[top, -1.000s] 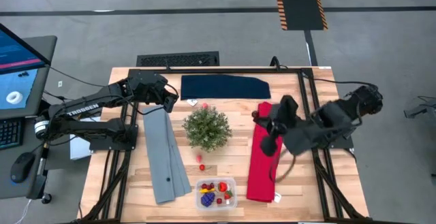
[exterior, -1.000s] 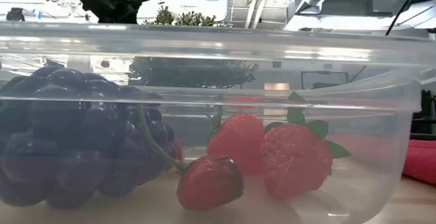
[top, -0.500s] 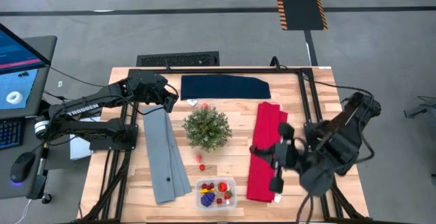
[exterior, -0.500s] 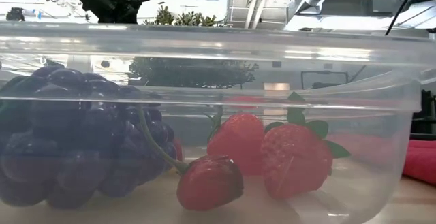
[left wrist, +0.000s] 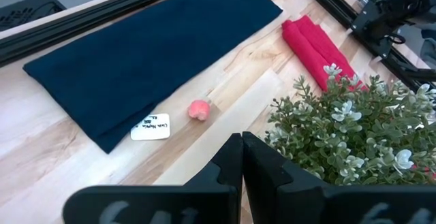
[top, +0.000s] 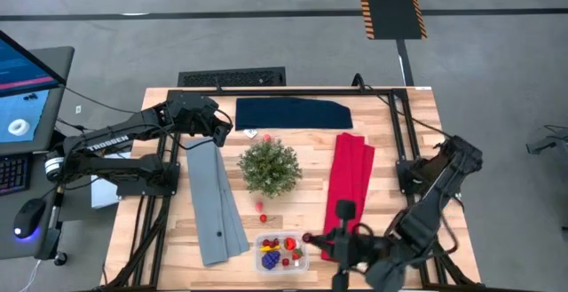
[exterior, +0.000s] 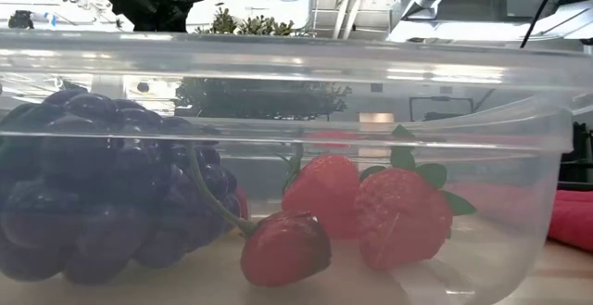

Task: Pick and placing Produce into tupperware
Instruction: Put the top cherry into the transparent container, then put the blueberry into the transparent container

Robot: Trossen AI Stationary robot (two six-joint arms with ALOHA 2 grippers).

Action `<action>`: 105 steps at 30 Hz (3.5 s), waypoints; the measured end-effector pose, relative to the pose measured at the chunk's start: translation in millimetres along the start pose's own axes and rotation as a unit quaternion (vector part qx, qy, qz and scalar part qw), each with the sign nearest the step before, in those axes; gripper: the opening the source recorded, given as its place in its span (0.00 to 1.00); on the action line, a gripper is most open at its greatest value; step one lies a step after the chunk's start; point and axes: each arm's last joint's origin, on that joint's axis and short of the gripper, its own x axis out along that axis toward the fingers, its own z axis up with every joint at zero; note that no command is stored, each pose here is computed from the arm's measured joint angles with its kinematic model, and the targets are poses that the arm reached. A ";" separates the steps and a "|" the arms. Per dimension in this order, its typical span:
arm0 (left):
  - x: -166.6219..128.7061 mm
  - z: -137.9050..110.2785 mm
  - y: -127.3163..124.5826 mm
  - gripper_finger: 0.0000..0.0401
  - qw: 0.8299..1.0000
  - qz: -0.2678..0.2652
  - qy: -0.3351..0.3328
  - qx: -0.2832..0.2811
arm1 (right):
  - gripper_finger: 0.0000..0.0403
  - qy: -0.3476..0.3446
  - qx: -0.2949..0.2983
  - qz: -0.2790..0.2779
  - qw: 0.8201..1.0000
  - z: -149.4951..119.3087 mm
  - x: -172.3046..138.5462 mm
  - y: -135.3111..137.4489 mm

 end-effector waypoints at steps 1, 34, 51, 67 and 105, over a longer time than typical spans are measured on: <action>0.0 -0.1 0.0 0.00 1.000 0.000 0.000 0.000 | 0.03 0.001 -0.002 0.005 1.000 -1.6 4.4 3.8; 0.0 0.0 0.0 0.00 1.000 0.000 0.000 0.000 | 0.02 0.130 0.085 0.064 0.986 -67.6 106.1 46.9; 0.1 -0.8 0.4 0.00 1.000 0.002 0.005 0.000 | 0.03 0.269 0.168 0.045 0.947 -128.7 168.6 46.8; 0.1 -0.9 0.5 0.00 1.000 0.002 0.005 0.000 | 0.08 0.333 0.237 0.044 0.911 -154.3 201.3 33.7; 0.1 -1.0 0.5 0.00 1.000 0.003 0.006 0.000 | 0.23 0.108 -0.017 -0.141 0.984 -50.9 120.2 30.0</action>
